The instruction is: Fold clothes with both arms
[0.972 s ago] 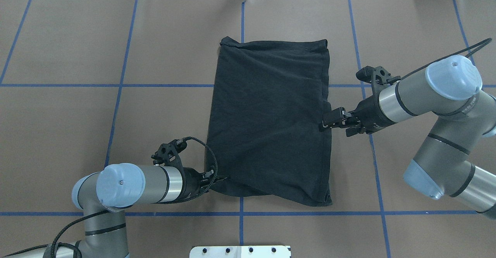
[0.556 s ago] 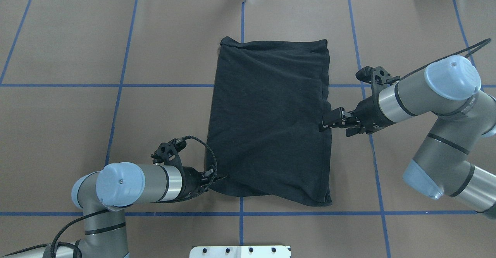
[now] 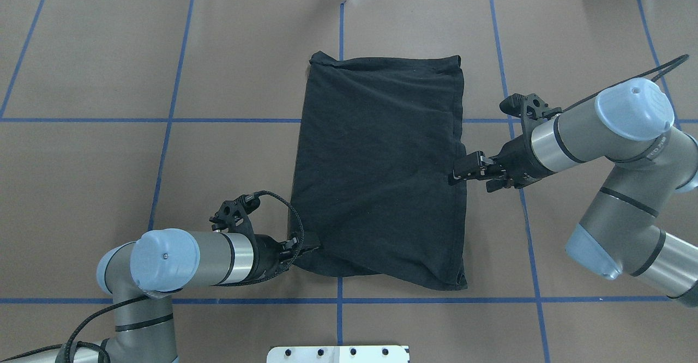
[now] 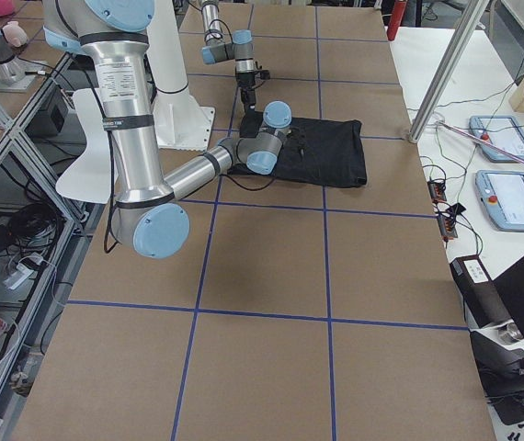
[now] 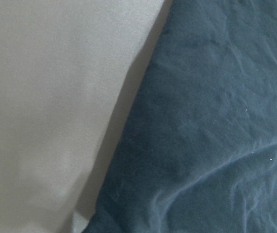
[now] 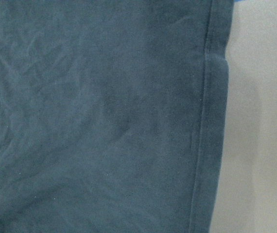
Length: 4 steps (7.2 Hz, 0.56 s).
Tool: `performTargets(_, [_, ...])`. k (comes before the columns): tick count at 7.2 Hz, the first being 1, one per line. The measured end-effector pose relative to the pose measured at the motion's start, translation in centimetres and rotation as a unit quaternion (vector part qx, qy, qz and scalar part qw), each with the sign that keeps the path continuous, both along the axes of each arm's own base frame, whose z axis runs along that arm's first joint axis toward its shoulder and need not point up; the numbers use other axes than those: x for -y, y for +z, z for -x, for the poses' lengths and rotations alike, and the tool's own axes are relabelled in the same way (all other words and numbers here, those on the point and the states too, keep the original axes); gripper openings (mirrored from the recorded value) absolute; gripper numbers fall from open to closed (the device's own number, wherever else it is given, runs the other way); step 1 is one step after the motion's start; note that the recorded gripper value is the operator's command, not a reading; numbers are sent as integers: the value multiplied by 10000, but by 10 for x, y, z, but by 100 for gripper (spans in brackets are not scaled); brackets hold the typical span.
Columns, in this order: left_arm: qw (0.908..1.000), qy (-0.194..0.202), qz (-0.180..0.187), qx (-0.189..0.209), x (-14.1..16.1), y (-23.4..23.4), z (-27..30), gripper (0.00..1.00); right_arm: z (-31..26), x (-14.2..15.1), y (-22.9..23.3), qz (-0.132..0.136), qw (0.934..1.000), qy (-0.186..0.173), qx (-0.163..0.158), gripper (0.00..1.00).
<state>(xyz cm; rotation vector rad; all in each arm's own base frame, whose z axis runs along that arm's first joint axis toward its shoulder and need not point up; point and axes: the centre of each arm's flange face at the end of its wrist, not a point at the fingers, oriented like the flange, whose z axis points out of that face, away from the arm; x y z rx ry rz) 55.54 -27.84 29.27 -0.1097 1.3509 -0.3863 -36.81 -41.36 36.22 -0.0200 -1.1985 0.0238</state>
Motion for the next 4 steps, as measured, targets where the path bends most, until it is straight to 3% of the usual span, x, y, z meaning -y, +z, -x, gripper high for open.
performTargets(4, [9998,18,50,203,-2,-2,0,99,1,0,0,-1,10000,-4,0,100])
